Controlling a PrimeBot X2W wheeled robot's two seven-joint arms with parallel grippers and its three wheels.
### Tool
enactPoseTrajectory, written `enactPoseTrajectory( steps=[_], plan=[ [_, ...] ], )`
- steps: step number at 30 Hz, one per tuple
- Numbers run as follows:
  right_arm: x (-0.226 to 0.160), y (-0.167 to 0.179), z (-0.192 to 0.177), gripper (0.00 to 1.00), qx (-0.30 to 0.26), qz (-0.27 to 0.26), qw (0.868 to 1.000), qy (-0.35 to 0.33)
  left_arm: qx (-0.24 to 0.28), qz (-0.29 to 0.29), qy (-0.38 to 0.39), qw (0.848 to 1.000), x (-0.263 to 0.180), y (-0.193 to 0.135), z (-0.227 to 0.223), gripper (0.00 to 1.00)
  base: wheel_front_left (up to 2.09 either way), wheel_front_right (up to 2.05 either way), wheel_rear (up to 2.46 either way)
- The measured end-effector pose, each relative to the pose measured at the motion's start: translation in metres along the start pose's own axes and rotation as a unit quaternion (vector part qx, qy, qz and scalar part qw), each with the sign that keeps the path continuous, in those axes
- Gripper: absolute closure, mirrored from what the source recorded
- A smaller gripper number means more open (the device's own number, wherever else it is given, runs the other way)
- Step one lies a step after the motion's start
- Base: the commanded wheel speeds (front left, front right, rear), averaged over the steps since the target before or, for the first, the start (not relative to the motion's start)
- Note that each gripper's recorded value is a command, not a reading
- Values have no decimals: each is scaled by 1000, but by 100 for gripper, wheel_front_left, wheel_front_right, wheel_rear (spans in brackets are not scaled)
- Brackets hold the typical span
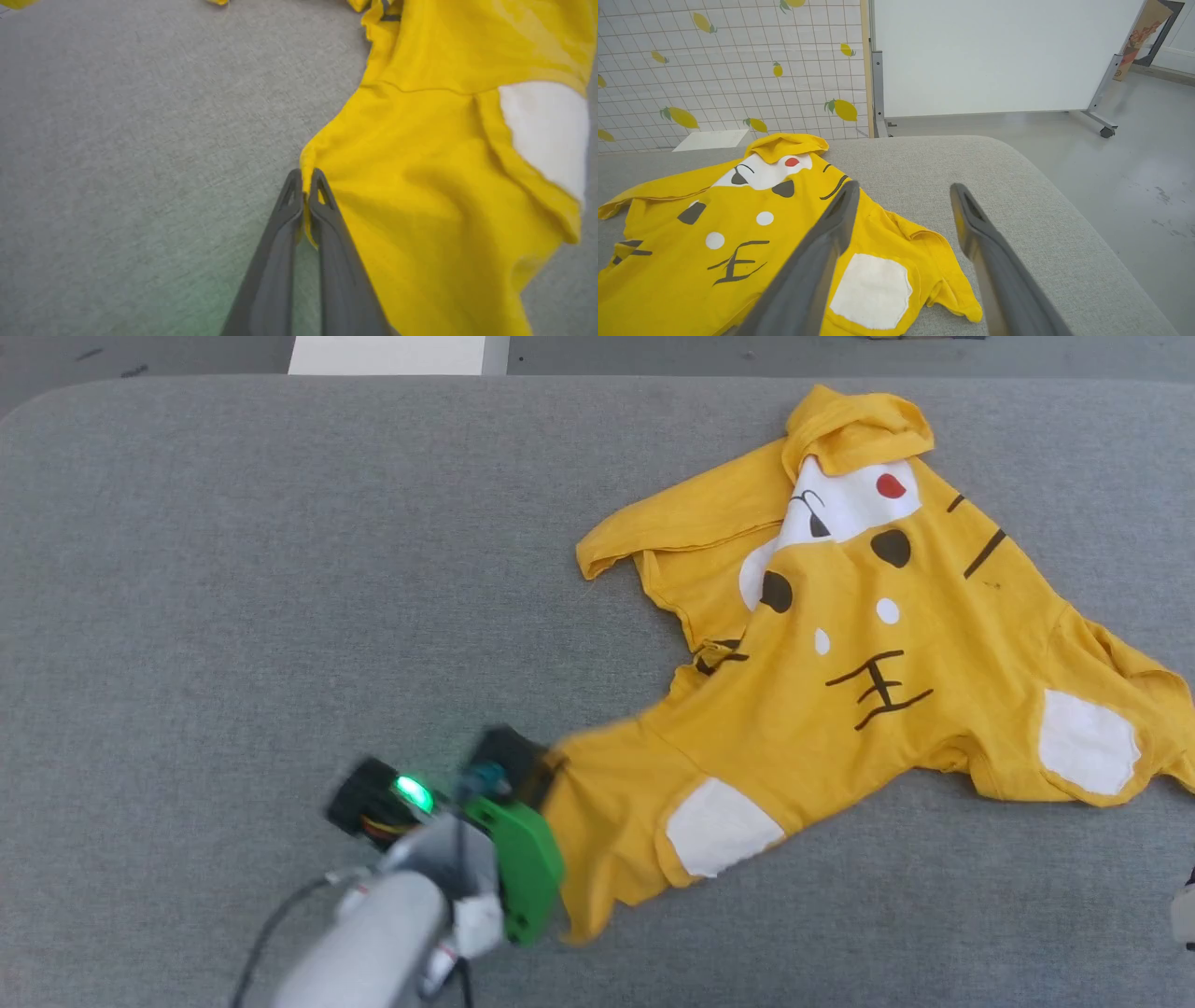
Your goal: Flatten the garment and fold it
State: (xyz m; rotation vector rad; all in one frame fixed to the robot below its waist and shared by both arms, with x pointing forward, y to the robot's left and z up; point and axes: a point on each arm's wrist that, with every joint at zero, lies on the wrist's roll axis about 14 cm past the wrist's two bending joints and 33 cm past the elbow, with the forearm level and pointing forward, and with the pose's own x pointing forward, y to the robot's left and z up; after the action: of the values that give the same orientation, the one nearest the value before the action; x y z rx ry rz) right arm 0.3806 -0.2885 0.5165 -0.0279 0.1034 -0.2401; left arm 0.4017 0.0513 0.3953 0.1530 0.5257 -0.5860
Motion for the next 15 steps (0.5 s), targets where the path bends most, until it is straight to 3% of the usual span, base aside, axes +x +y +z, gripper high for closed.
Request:
enactPoseTrajectory(
  steps=[7, 8, 9, 10, 11, 15],
  plan=[
    [4, 5, 0, 0, 1, 6, 1000, 0, 17, 124, -59, 990, -18, 85, 39, 100, 0, 0, 0],
    [4, 6, -1, 0, 1, 8, 1000, 2, 12, 137, -65, 988, -20, 92, 40, 91, 0, 0, 0],
    [5, 7, -2, 0, 2, 10, 1000, 4, 10, 142, -66, 988, -21, 95, 40, 69, 0, 0, 0],
    [5, 9, -2, 0, 2, 11, 1000, 5, 9, 144, -63, 988, -21, 95, 37, 41, 0, 0, 0],
    [5, 9, -3, 0, 3, 12, 1000, 5, 6, 146, -61, 987, -20, 95, 35, 0, 0, 0, 0],
    [5, 13, -2, 0, 4, 17, 1000, 6, -15, 160, -76, 984, -20, 95, 34, 0, 0, 0, 0]
  ],
)
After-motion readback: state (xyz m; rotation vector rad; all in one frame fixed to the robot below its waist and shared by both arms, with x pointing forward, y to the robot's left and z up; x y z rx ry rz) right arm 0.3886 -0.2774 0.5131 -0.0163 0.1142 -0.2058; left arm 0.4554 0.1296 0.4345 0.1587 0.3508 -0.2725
